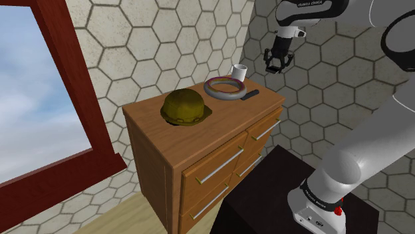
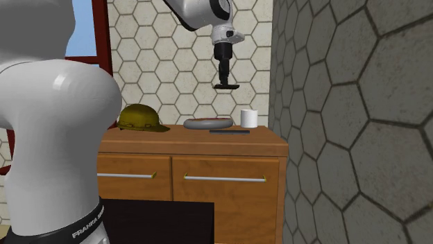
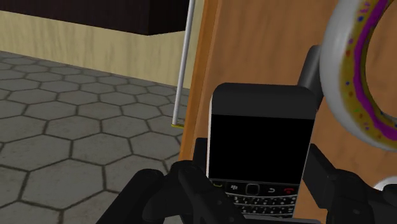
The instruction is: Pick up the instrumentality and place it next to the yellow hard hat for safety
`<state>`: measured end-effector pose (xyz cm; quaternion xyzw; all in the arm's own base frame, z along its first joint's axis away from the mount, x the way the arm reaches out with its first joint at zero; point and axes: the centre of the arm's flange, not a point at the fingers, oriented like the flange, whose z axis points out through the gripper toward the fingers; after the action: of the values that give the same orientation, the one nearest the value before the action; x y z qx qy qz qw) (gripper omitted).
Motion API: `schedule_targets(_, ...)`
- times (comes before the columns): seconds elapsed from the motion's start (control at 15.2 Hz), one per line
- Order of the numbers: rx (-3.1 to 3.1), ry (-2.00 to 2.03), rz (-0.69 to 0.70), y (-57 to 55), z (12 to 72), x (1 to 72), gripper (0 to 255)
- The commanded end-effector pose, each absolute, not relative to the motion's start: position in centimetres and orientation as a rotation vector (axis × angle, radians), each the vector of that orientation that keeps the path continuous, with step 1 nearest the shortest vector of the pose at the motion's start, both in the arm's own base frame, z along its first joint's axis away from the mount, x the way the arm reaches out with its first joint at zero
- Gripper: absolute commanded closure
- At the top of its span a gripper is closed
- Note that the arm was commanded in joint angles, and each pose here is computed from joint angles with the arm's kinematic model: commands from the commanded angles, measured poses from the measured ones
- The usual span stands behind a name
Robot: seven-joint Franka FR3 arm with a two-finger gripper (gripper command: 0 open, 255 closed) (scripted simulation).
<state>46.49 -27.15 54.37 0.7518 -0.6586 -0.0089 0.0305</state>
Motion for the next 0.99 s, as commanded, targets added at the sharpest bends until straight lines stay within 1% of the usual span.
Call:
schedule_targets(0.0,2.316,-2.032,-0.027,-24.7,54.4,46.8,255)
schedule_targets(0.92,2.316,-2.032,-0.027,-6.4,54.4,48.9,255)
